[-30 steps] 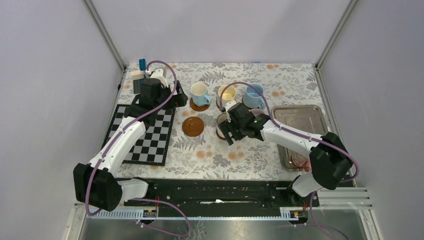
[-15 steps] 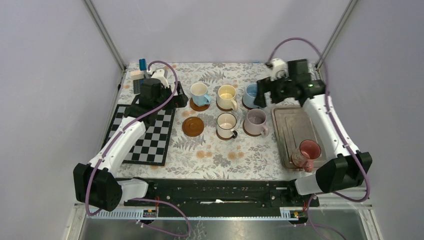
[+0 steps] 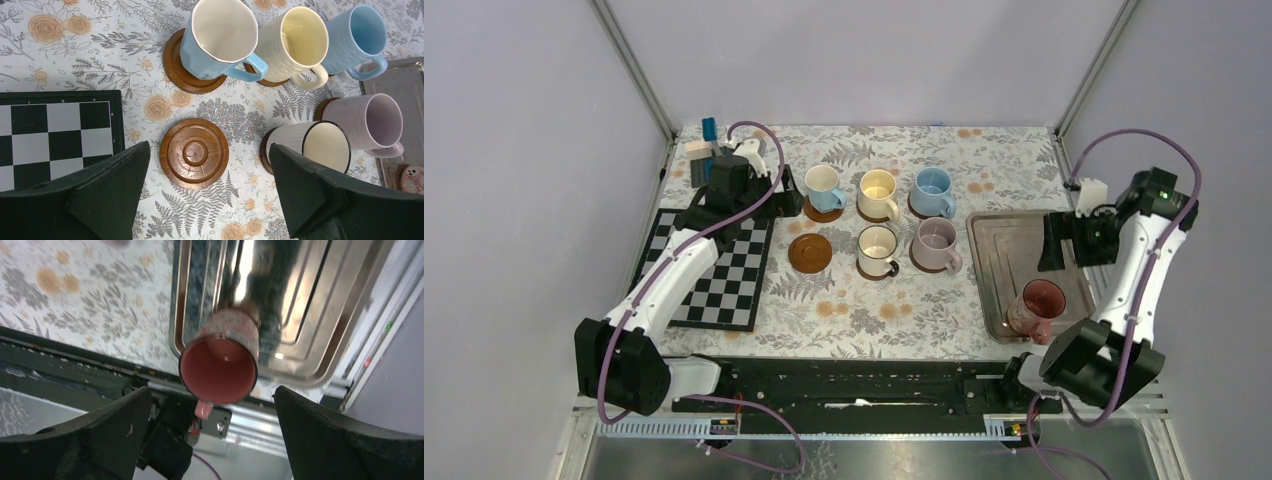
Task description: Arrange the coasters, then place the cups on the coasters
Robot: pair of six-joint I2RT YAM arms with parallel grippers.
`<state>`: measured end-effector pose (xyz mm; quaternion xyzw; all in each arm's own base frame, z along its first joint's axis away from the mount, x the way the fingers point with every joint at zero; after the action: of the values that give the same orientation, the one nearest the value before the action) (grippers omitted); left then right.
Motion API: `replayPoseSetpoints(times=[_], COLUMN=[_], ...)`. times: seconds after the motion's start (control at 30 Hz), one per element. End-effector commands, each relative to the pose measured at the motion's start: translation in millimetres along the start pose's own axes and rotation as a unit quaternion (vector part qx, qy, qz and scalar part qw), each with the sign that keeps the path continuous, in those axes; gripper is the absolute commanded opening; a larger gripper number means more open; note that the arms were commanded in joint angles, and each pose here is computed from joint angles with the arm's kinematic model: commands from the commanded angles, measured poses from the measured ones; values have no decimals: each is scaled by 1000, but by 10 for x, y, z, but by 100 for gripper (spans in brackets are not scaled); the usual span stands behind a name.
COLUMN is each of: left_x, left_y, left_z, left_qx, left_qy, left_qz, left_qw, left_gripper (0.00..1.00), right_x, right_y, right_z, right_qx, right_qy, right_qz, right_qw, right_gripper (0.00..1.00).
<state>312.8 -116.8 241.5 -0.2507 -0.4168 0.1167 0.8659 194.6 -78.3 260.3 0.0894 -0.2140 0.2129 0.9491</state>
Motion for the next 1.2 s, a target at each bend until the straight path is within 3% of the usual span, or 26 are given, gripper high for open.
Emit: replayPoseSetpoints(times=[0.0, 0.23, 0.6, 0.87, 1.17], left_x=[187, 119, 96, 104, 112], left_y=[-168, -151, -136, -135, -114], left_z=[102, 97, 87, 72, 60], left_qx=[-39, -49, -48, -44, -37], left_qy=[-30, -28, -24, -22, -25], left_qz=[-4, 0, -2, 0, 1], left_qw=[999, 998, 999, 999, 999], left_gripper=[99, 99, 99, 99, 99], right_x=[-467, -823, -989, -1075, -1088], right_y=[253, 508, 589, 449, 270], right_z=[167, 3, -264, -511, -771], right_qx=[6, 25, 90, 39, -47], right_qy=[67, 102, 130, 130, 93], right_qz=[34, 41, 7, -10, -30], right_qw=[997, 994, 987, 991, 994], right_gripper=[100, 100, 100, 100, 91])
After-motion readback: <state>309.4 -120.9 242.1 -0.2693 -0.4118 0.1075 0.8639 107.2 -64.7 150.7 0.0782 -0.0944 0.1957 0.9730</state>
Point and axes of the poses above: each gripper's point midway between its finger pads, its own z axis back along the fingers, its own y axis along the line the jaws close on, x = y × z, the point moved 6 cm from there along z, back along the fingers, and after that the axes turned 15 degrees about z, right-handed, at the moved point
